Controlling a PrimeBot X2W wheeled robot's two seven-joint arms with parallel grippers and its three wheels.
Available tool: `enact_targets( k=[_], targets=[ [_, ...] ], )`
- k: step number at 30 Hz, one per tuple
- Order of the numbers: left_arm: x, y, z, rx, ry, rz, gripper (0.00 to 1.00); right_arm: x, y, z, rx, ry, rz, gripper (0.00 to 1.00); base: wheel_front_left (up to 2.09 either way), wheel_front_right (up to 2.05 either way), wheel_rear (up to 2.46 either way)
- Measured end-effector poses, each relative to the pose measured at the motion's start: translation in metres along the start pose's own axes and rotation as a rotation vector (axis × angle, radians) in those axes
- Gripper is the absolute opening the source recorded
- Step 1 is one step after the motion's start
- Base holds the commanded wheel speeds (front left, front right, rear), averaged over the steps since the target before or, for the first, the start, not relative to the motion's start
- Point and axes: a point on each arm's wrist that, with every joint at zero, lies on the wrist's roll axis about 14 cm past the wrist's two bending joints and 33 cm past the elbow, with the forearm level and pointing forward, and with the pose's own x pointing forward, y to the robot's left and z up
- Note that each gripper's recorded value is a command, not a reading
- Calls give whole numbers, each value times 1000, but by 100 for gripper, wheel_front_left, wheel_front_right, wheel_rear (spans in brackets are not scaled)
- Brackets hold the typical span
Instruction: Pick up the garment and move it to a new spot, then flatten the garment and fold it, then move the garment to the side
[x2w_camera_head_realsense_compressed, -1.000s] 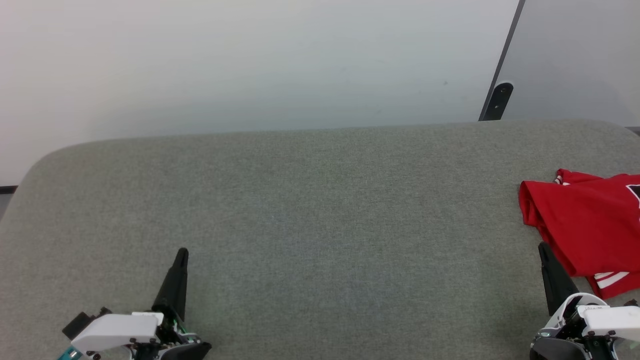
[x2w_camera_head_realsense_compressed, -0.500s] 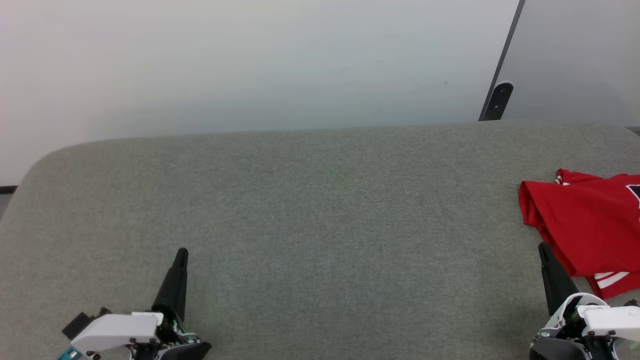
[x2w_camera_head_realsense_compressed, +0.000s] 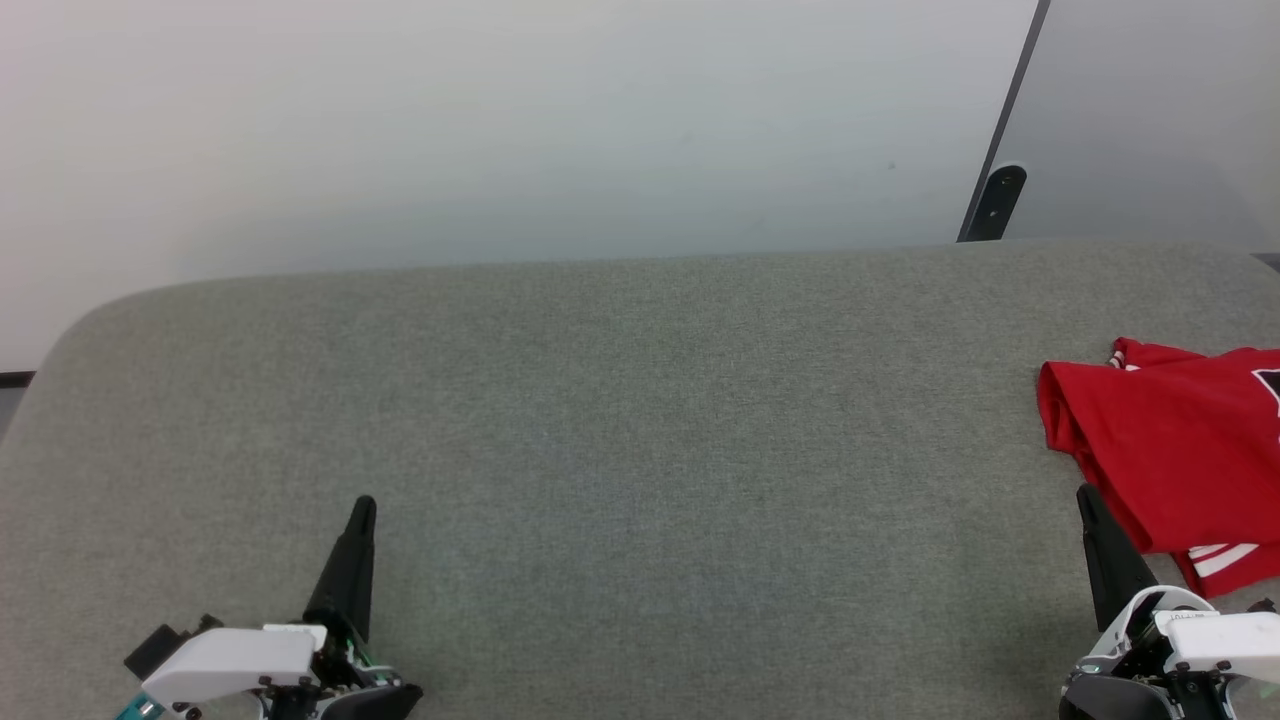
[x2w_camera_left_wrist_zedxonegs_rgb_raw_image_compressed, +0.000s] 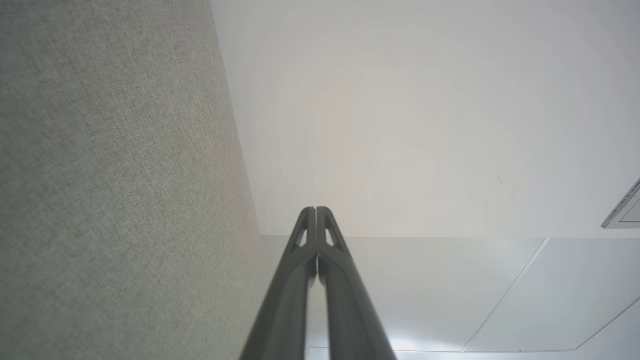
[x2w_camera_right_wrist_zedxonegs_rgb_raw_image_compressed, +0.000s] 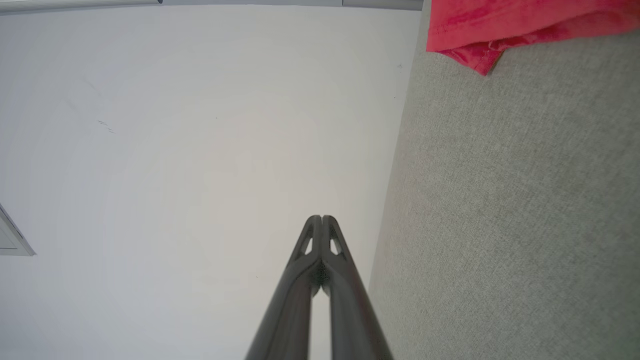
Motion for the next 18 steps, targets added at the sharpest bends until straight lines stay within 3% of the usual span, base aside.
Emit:
enact_targets(
  k=[18],
  targets=[
    [0, 0, 0, -1, 1, 0, 0, 0, 0, 0, 0, 0, 0, 0, 0, 0, 0]
  ],
)
